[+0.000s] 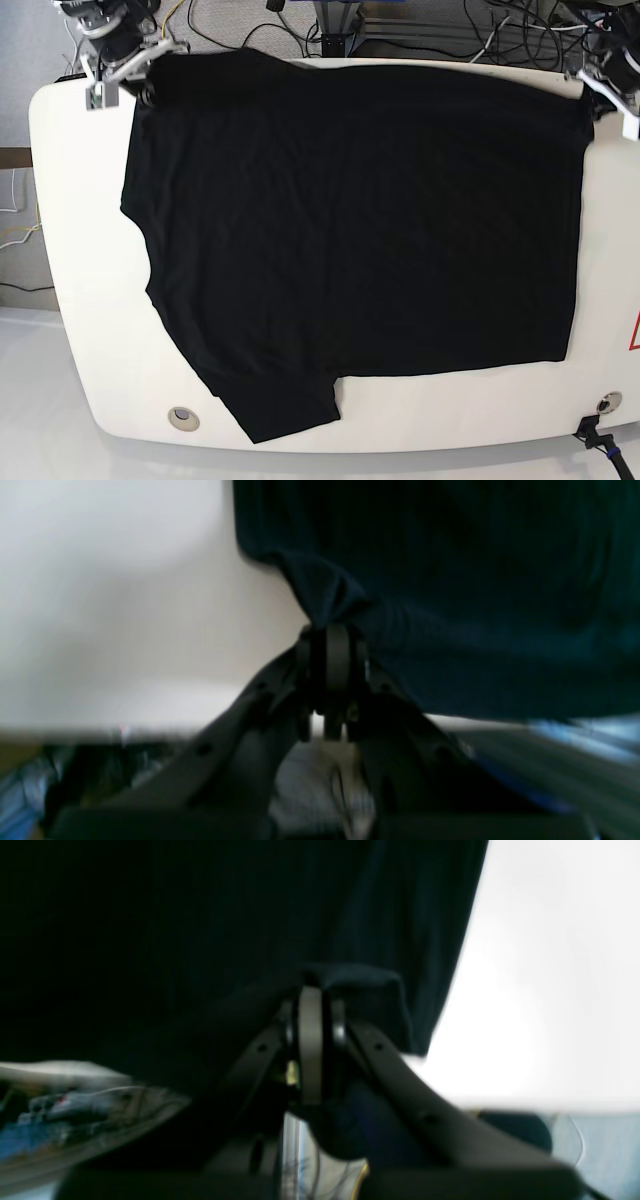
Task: Fold the T-shirt properly
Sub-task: 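Lift the shoulder edge with both grippers and pull it toward the robot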
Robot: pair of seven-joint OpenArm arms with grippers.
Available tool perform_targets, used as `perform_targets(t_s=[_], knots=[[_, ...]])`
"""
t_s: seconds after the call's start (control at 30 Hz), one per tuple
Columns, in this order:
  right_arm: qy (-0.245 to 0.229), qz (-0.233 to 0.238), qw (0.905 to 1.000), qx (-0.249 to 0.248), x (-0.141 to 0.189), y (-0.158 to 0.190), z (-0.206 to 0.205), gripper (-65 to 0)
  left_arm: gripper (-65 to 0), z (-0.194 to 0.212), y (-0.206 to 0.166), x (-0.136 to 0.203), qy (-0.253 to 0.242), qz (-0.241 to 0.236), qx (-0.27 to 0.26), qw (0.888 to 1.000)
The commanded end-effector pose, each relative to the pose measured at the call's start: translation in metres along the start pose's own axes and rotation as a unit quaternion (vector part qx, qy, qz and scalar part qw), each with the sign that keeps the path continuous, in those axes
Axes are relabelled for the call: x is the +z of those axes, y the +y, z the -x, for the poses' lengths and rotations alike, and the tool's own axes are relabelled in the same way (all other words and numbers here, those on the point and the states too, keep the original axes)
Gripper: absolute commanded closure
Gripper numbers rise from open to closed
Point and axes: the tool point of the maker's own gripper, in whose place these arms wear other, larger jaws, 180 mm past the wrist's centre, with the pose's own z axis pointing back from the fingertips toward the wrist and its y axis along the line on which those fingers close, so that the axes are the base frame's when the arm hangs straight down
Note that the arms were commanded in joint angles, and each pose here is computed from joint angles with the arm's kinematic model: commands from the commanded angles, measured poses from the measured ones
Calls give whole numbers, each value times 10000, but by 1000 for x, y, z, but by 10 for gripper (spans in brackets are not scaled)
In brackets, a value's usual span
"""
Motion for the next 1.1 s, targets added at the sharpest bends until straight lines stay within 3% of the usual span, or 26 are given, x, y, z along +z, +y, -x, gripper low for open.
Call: perform_targets(t_s=[0.0, 0.17, 0.2, 0.4, 0.8, 1.07], knots=[[-287, -80, 9992, 249, -12, 7, -20, 0, 0, -27, 2, 0, -346, -24, -175, 9992], [-580, -113, 9968, 530, -46, 10, -46, 0, 0, -68, 5, -9, -833, -67, -222, 9963], [-658, -151, 9964, 504, -33, 13, -48, 0, 0, -62, 5, -9, -748, -41, -226, 9969], [-965, -116, 9935, 590, -43, 10, -71, 0, 0, -81, 0, -19, -946, 76, -279, 9951], [-1090, 123, 9935, 291, -83, -24, -89, 0, 0, -117, -15, -33, -1221, 298, -541, 9906], [-1168, 201, 9929, 103, -117, -43, -110, 0, 0, -123, -19, -55, -1071, 392, -562, 9919]])
